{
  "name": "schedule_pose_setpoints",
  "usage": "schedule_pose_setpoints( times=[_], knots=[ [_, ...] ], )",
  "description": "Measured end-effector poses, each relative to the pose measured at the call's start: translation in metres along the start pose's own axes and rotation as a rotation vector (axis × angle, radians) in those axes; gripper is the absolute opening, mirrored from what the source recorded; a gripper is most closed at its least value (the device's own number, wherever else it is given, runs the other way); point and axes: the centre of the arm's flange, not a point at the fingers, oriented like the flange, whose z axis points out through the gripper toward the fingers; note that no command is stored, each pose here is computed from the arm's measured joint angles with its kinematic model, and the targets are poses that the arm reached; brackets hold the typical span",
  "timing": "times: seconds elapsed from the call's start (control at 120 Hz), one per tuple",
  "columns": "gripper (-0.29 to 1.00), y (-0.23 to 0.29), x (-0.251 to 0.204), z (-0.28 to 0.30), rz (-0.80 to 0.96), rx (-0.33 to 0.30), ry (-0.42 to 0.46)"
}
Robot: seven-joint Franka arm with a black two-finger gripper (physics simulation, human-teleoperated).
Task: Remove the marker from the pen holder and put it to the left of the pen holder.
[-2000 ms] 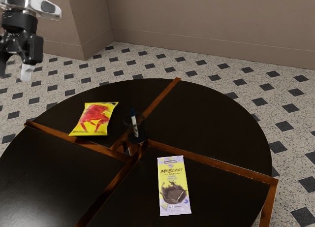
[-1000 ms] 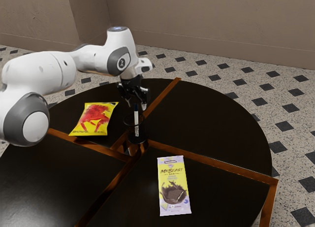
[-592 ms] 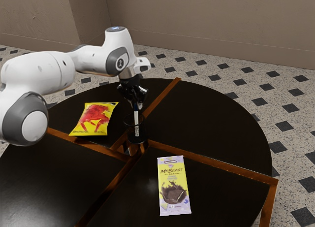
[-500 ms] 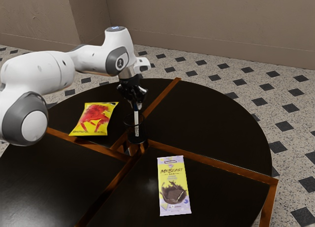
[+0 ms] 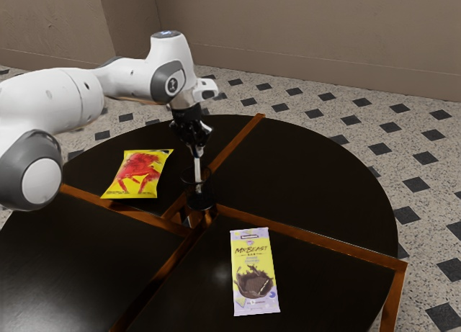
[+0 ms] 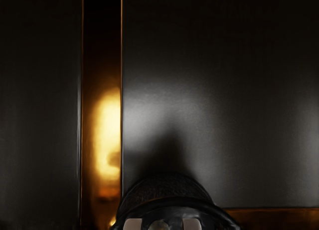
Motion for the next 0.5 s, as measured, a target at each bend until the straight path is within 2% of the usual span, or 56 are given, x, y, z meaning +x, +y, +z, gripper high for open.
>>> schedule_pose_setpoints(
  times=[0.117,0.208,0.317,0.417,0.5],
  knots=[
    [-0.01,-0.004,-0.011,-0.021,-0.007,0.004,0.006],
    [-0.01,0.009,-0.019,-0.067,0.011,0.006,0.06],
    [-0.01,0.006,-0.05,-0.113,0.008,0.019,0.083],
    [-0.01,-0.005,-0.068,-0.122,-0.008,0.028,0.069],
    [-0.01,-0.021,-0.077,-0.116,-0.037,0.035,0.015]
  ],
)
